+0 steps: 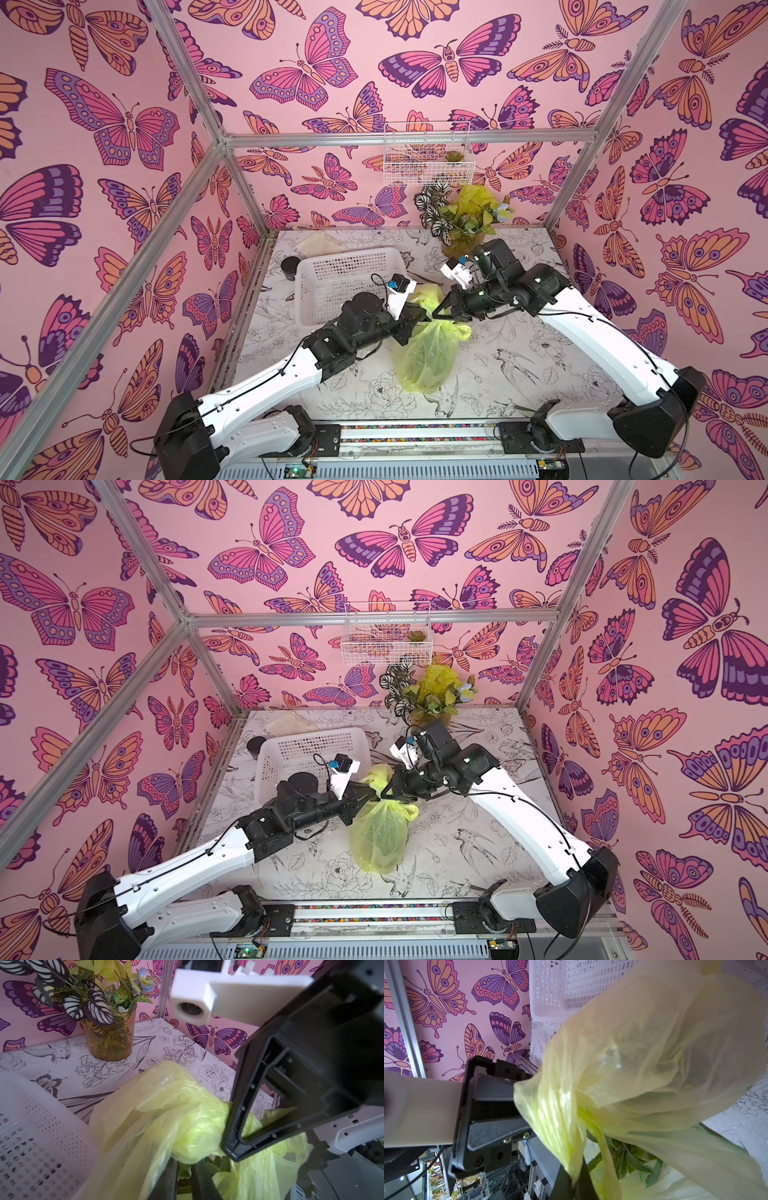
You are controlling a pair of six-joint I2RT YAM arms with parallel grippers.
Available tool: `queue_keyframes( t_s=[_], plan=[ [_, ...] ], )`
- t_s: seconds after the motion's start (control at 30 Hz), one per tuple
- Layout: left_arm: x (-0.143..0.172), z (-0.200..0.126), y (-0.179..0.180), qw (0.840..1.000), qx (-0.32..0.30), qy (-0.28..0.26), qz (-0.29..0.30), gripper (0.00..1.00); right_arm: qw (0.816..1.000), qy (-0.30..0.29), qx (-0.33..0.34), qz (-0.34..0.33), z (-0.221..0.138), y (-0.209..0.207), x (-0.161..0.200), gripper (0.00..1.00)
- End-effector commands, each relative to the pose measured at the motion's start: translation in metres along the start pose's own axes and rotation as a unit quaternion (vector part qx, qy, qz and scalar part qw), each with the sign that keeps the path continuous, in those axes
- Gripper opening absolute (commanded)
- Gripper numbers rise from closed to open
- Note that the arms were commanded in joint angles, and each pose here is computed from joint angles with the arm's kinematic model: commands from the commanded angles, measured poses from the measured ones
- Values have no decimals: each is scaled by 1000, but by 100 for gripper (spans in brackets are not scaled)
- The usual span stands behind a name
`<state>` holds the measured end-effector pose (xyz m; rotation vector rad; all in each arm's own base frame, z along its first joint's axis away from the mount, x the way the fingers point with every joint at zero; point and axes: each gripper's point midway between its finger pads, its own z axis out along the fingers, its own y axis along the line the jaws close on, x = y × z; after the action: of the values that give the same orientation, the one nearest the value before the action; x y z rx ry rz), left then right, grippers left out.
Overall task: Place the pineapple into a plastic bag & tie a knot
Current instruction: Tie the plastic bag at the center of the board.
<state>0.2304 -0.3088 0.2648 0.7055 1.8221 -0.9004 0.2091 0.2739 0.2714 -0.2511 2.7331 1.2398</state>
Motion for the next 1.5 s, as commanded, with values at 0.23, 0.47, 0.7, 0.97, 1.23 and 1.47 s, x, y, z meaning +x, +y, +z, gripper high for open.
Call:
queue_keyframes(
  t_s=[0.23,0.47,0.7,0.97,1.23,1.47],
  plan=[
    [-1,-15,-9,1000,21,9,-4,0,999,-27,21,-2,-10,-5,-7,0],
    [6,-24,-4,1000,0,26,-12,0,998,-33,45,-41,-33,-8,-1,48],
    [6,-21,-6,999,8,31,-14,0,991,-37,110,-62,-84,-38,27,56],
    [7,-23,-5,999,5,33,-16,0,997,-34,17,72,-70,-53,46,53],
    [7,-21,-7,999,9,39,-14,0,995,-19,-35,88,-54,-48,44,52],
    [7,-22,-8,999,9,44,-16,0,994,-5,-60,94,-38,-44,35,30]
  ],
)
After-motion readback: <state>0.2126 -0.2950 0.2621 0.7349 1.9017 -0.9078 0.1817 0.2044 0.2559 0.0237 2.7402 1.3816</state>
